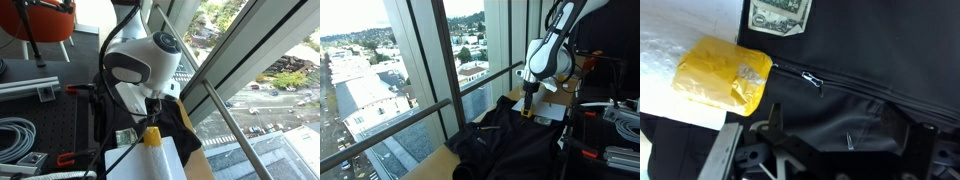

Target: Zip up the black jumper

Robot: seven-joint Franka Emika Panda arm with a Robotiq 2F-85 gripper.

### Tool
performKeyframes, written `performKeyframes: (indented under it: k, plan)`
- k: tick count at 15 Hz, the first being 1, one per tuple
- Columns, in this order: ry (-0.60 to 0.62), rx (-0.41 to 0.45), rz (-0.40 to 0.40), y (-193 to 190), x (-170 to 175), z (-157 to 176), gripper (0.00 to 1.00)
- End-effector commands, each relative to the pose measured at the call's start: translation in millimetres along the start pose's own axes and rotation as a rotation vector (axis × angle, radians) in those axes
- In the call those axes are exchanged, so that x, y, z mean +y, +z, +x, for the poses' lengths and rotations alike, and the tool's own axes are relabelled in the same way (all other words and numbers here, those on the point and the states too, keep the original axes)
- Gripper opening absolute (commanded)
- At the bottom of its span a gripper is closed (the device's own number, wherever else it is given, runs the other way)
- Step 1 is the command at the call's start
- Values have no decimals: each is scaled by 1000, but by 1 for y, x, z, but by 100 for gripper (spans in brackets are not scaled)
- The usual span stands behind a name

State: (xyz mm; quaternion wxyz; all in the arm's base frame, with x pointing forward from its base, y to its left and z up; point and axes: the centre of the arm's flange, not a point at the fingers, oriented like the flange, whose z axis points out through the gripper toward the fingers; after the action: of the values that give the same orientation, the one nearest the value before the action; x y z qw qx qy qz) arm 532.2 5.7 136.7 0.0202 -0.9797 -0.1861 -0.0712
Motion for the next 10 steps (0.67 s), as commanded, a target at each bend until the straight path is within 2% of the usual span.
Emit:
performKeyframes:
  k: [1,5,10]
  plan:
    - [-46,28,-50,33,2,18,100]
    - [-65,12,-74,53,-6,16,100]
    - [-68,-7,-57,47,-26,13,100]
